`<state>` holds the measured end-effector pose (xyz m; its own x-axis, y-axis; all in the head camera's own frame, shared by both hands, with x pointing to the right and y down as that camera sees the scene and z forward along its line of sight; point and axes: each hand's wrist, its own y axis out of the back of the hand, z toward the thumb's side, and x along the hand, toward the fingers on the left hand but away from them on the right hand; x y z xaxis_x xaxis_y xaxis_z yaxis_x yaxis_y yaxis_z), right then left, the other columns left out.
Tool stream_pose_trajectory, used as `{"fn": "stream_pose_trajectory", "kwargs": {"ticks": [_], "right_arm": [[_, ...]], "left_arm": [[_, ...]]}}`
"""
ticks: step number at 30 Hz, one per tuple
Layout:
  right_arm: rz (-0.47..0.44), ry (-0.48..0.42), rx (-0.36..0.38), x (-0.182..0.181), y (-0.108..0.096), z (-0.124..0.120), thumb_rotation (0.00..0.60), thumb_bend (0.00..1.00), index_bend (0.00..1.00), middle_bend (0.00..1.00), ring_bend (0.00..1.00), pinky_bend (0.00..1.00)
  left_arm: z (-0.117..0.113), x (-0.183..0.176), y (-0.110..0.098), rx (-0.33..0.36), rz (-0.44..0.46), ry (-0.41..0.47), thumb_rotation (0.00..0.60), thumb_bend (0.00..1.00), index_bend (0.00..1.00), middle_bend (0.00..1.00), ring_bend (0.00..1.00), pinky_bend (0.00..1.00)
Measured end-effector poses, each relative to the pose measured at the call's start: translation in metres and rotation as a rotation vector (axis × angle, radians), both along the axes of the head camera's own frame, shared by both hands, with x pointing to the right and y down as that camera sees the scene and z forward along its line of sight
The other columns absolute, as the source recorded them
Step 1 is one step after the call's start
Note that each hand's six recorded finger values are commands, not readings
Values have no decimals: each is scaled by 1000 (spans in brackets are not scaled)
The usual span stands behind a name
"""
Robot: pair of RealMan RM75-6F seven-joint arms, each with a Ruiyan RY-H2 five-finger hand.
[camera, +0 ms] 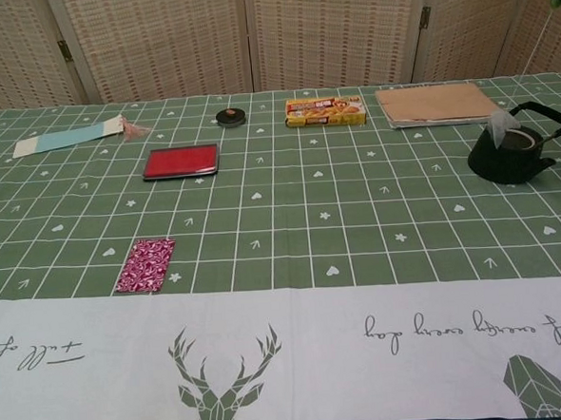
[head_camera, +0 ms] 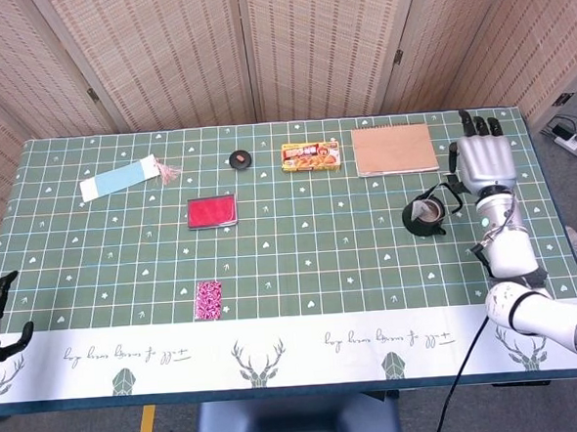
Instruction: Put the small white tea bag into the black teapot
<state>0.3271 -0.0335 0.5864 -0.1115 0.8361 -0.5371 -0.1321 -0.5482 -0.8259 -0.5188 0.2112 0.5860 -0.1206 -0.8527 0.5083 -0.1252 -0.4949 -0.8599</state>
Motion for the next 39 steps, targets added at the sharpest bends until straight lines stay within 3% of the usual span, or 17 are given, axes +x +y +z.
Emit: {"fn": "stream_pose_trajectory", "kwargs": {"ticks": [27,39], "right_arm": [[47,25,-20,32,-2,16,600,439,622,28,0,0],[73,42,-54,43,-15,45,600,440,623,29,0,0]], "left_arm": [[6,3,0,-18,6,-14,600,399,0,80,88,12],[10,-2,-2,-26,-13,-21,600,399,0,80,88,12]]}}
